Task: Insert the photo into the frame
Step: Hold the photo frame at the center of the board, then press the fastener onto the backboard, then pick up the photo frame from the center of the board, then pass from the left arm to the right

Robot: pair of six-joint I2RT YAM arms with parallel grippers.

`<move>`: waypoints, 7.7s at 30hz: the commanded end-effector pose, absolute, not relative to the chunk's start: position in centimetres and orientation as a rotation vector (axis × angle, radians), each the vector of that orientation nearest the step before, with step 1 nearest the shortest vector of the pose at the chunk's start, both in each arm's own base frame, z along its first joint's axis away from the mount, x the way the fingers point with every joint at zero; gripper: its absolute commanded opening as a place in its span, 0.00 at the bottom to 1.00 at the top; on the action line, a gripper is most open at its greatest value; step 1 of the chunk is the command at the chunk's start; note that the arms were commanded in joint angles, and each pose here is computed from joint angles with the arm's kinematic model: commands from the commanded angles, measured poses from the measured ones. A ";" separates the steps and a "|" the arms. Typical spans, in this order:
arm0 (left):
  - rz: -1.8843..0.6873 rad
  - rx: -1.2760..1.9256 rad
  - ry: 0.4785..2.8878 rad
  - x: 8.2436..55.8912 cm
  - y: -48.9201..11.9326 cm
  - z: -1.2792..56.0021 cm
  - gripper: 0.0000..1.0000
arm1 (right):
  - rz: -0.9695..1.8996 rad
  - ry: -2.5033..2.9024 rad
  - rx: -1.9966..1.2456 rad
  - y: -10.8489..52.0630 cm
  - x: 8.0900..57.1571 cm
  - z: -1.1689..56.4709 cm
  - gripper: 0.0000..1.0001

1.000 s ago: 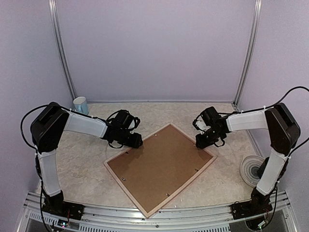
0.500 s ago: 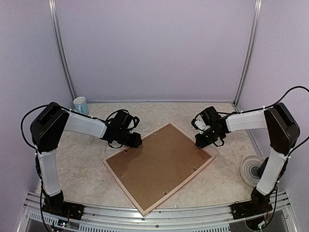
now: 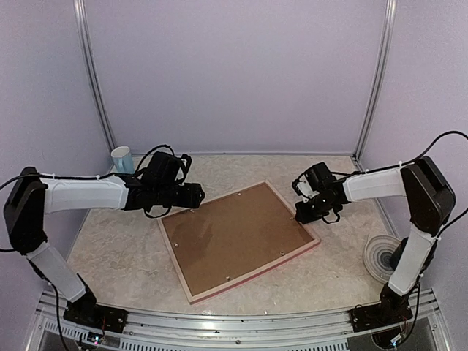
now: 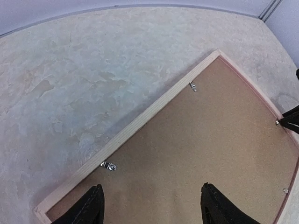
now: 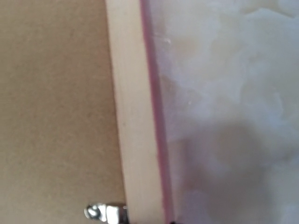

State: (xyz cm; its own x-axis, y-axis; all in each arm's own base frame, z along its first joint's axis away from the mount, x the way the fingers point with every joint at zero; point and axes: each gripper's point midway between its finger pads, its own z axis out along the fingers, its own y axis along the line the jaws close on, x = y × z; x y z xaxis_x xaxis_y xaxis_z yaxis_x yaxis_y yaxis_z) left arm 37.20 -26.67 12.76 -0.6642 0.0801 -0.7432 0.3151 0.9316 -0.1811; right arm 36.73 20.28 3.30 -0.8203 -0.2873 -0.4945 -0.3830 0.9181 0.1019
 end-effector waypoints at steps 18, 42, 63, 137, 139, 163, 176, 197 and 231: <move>-0.245 0.015 2.513 32.0 -17.9 4.8 0.68 | 0.397 2.614 -0.124 19.1 34.1 1.3 0.00; -0.249 -0.028 2.528 34.3 -17.3 2.9 0.53 | 0.404 2.606 -0.157 19.5 34.3 1.2 0.00; -0.205 -0.025 2.593 33.0 -16.2 0.2 0.31 | 0.409 2.599 -0.166 19.6 34.5 1.5 0.00; -0.364 1.689 2.112 20.6 -42.1 2.3 0.62 | 0.497 2.337 -0.487 19.4 31.4 16.9 0.99; -0.368 1.700 2.118 20.5 -42.1 2.0 0.57 | 0.495 2.334 -0.493 19.4 31.4 17.0 0.99; -0.340 1.722 2.137 20.7 -41.4 5.9 0.00 | 0.713 1.993 -0.708 22.5 28.8 21.9 0.95; -0.404 1.676 2.045 21.5 -41.5 13.8 0.00 | 0.625 1.968 -0.946 25.0 26.5 20.3 0.96; -0.515 1.636 1.967 22.3 -40.8 19.9 0.00 | -0.038 1.409 -1.597 27.4 21.9 18.9 0.98; -0.486 1.487 1.907 24.7 -39.3 25.3 0.40 | -0.396 1.279 -1.798 29.1 25.7 17.8 0.00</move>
State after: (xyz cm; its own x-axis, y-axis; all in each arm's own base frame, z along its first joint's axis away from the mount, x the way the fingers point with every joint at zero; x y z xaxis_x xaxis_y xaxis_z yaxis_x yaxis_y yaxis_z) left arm 22.78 -38.73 18.16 -0.1753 0.8196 -0.5455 0.9768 0.2140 0.0075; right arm 26.77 28.52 15.46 0.4091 -0.8946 -0.1797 -0.5636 -0.0928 -0.8208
